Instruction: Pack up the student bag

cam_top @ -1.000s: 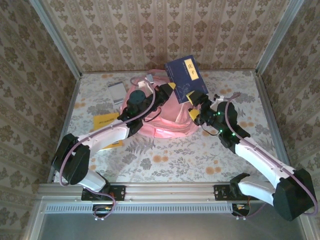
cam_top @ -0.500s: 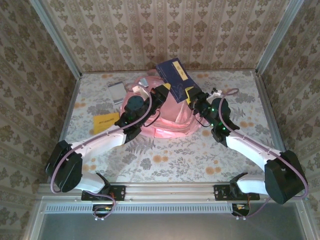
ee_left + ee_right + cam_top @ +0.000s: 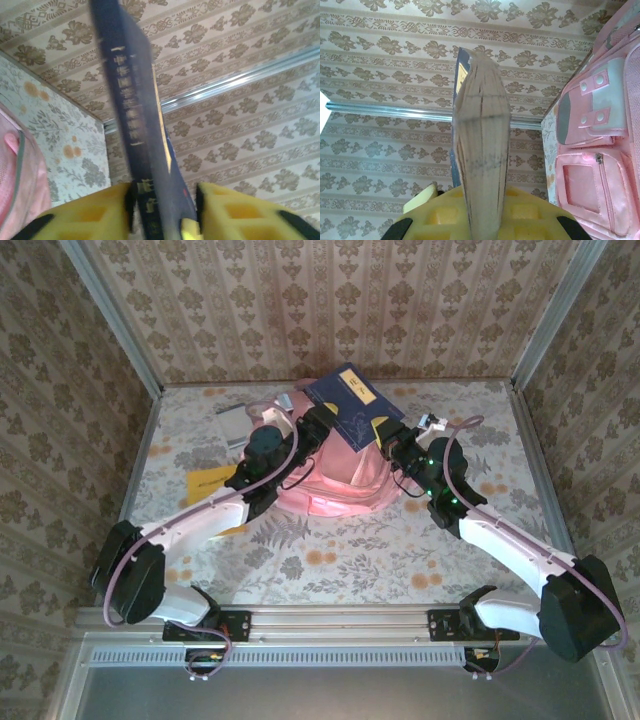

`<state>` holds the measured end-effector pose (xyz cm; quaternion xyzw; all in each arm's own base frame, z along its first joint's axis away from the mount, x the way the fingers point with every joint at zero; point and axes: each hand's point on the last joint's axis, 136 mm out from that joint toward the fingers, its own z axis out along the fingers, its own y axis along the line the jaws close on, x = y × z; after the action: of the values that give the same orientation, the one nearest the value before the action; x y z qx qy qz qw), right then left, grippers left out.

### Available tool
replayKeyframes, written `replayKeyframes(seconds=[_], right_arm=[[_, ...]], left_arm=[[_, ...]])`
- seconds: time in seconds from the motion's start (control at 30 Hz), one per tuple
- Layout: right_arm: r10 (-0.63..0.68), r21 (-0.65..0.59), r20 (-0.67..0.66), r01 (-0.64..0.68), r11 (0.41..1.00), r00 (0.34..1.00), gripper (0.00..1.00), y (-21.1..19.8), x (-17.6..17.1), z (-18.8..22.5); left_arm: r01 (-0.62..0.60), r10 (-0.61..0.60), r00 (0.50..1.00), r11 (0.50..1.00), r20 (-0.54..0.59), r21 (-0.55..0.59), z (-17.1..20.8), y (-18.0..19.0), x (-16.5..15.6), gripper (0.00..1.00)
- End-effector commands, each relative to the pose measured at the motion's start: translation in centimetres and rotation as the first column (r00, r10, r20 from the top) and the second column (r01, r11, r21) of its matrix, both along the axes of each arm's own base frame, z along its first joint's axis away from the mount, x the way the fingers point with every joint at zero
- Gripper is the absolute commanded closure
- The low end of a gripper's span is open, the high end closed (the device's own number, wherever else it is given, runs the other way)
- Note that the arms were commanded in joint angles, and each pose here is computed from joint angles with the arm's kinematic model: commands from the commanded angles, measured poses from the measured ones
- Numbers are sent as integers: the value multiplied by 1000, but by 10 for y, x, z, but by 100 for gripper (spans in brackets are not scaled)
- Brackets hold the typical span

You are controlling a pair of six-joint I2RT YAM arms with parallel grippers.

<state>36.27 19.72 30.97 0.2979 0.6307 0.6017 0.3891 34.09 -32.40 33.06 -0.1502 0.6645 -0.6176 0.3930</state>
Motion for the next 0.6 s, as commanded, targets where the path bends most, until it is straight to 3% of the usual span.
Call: replayKeyframes(seconds=[0.0, 0.13, 0.23, 0.3, 0.47, 0.57], right_arm=[[59, 0, 72, -59, 998, 996, 100, 7, -11, 15], [67, -8, 70, -66, 998, 995, 100, 8, -13, 13], [57, -10, 72, -56, 998, 996, 66, 5, -15, 13], [58, 2, 91, -58, 998, 994, 55, 5, -18, 18], [37, 36, 162, -43, 998, 986, 52, 1, -22, 37], [21, 44, 166, -28, 999, 986, 65, 0, -21, 39]], left_arm=[[97, -93, 993, 993, 73, -65, 26, -17, -8, 74], [129, -121, 989, 987, 91, -91, 26, -26, -9, 98], [110, -102, 992, 988, 74, -106, 21, -23, -8, 100], [93, -87, 994, 990, 62, -106, 18, -21, -7, 100], [95, -89, 994, 989, 56, -111, 20, -26, -10, 100], [82, -78, 996, 989, 40, -119, 18, -27, -10, 100]])
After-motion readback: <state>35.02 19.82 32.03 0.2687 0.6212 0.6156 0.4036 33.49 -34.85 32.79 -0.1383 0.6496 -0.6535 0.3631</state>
